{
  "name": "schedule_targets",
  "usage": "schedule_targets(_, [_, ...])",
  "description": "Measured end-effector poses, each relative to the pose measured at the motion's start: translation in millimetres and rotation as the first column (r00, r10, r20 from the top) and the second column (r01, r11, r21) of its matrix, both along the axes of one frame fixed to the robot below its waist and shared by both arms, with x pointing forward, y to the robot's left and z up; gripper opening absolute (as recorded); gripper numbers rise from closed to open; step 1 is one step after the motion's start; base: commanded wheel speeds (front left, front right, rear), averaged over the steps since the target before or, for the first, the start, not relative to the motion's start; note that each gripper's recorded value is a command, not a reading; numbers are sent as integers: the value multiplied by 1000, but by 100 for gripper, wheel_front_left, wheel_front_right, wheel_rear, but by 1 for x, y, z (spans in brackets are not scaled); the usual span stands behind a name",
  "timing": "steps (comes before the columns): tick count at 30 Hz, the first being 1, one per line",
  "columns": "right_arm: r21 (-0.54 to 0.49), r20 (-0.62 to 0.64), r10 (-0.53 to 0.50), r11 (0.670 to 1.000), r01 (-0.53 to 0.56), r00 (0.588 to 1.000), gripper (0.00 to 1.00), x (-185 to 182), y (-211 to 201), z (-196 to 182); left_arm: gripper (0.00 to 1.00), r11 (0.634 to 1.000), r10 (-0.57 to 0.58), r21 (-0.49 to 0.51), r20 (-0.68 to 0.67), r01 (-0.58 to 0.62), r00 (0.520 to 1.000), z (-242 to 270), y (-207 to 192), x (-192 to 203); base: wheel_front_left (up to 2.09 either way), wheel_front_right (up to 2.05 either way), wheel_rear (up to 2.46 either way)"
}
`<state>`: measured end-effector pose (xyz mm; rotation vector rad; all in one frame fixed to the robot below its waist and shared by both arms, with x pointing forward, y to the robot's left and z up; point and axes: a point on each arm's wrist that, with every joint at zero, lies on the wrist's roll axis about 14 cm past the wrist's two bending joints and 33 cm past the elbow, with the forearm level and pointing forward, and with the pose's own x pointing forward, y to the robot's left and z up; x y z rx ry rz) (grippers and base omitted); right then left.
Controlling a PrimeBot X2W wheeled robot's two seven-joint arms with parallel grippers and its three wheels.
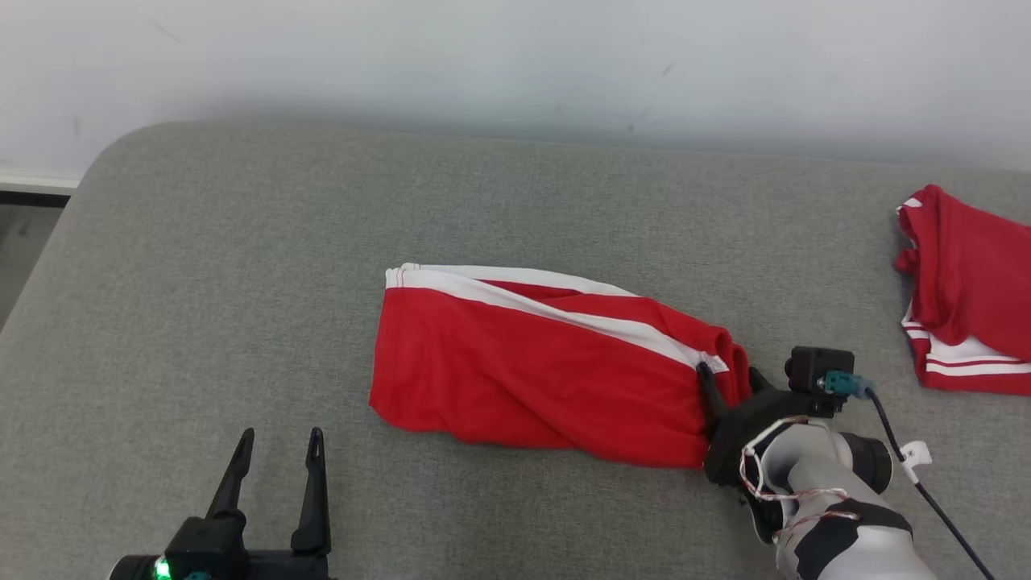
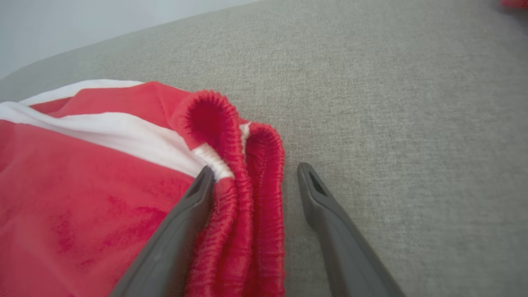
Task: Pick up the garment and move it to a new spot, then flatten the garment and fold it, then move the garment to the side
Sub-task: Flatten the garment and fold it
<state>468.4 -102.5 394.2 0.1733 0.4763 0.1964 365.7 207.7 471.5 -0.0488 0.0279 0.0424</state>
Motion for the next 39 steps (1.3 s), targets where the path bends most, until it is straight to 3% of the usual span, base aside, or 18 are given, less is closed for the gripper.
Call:
schedule_targets(2, [39, -24, -5, 999, 6, 1000, 100, 3, 6, 0, 100, 1000, -3, -1, 6, 3, 1000, 2, -1, 4, 0, 0, 0])
schedule_targets(3, [59, -33, -5, 998, 7, 999, 80, 5, 9, 1, 100, 1000, -2, -1, 4, 2, 1000, 1, 0, 4, 0, 0, 0])
schedule_targets(4, [75, -42, 0, 997, 4, 999, 50, 5, 13, 0, 100, 1000, -1, -1, 3, 1, 1000, 1, 0, 4, 0, 0, 0])
schedule_targets(6, [94, -61, 17, 996, -11, 998, 0, 4, 21, -1, 100, 1000, 10, -5, -3, -10, 1000, -1, 3, 3, 0, 0, 0])
schedule_targets(11, [88, -65, 24, 996, -18, 998, 0, 1, 22, -2, 100, 999, 31, -7, -3, -31, 1000, 0, 10, 0, 0, 0, 0])
schedule_targets(19, [-27, -51, -56, 998, 55, 997, 0, 5, -49, 8, 100, 999, 36, -19, -16, -36, 999, -5, 10, -7, 0, 0, 0])
schedule_targets(24, [-23, -47, -68, 997, 67, 997, 0, 9, -63, 22, 100, 1000, 21, -23, -6, -21, 1000, -3, 5, -5, 0, 0, 0])
schedule_targets(32, [206, -66, 9, 979, 5, 998, 0, 14, -19, 63, 100, 1000, -3, -29, 4, 3, 1000, 0, -1, -4, 0, 0, 0])
schedule_targets(39, [432, -92, 144, 897, -91, 985, 0, 11, 37, 96, 100, 999, 1, -37, 6, -1, 1000, 1, 0, -10, 0, 0, 0])
